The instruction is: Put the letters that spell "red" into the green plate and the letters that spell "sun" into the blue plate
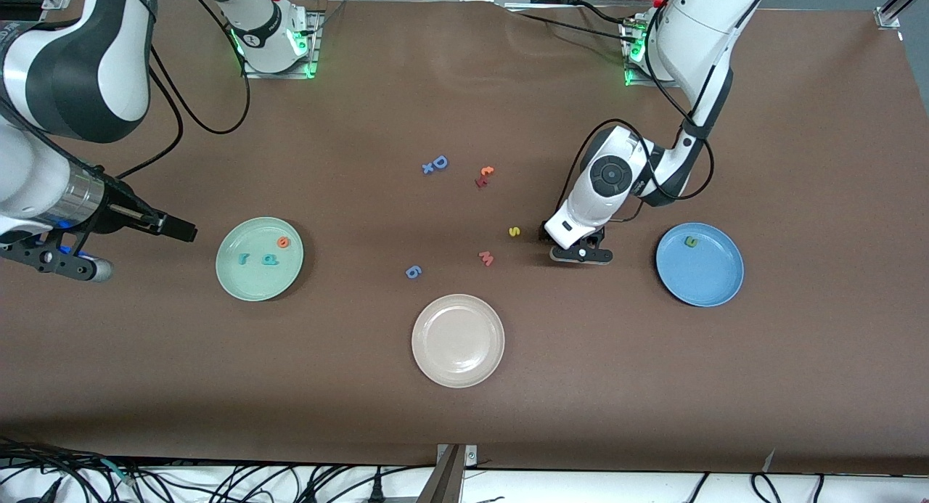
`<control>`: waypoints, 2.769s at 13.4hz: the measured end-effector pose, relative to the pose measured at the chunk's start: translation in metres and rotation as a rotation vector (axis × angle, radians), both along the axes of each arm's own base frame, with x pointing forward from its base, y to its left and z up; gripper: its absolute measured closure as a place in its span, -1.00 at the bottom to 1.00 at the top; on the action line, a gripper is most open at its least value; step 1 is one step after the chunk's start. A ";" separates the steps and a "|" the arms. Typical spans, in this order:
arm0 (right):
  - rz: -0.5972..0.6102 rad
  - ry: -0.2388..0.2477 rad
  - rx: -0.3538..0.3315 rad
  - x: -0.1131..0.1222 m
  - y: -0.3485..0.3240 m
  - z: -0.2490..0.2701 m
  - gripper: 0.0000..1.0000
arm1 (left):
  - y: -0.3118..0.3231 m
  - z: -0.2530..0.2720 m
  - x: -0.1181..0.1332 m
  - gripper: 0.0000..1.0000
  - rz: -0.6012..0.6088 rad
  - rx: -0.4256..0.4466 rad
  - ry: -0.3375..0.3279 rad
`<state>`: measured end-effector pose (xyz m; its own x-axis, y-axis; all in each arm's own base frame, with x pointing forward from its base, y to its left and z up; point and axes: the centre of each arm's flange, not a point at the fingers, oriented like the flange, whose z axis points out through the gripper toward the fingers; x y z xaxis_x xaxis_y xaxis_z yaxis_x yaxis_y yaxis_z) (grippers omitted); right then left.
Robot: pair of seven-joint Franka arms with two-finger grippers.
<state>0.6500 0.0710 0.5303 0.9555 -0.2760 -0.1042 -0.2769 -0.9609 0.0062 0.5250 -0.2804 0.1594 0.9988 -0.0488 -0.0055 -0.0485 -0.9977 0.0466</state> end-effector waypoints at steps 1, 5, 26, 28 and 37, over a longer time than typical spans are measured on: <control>0.002 0.004 0.016 0.001 -0.001 -0.003 -0.99 | 0.000 0.000 0.000 0.09 0.000 0.000 0.000; 0.035 0.019 0.079 0.003 -0.020 -0.002 -0.99 | 0.000 0.000 0.000 0.09 0.000 0.000 0.000; 0.096 -0.130 0.050 -0.029 -0.056 0.021 -1.00 | 0.010 0.013 0.013 0.09 -0.001 0.006 -0.003; 0.118 -0.094 0.058 -0.038 -0.044 0.025 -1.00 | 0.010 0.013 0.012 0.09 -0.002 0.008 0.003; 0.181 -0.080 0.070 -0.052 -0.010 0.046 -1.00 | 0.007 0.018 0.010 0.08 -0.009 0.015 0.018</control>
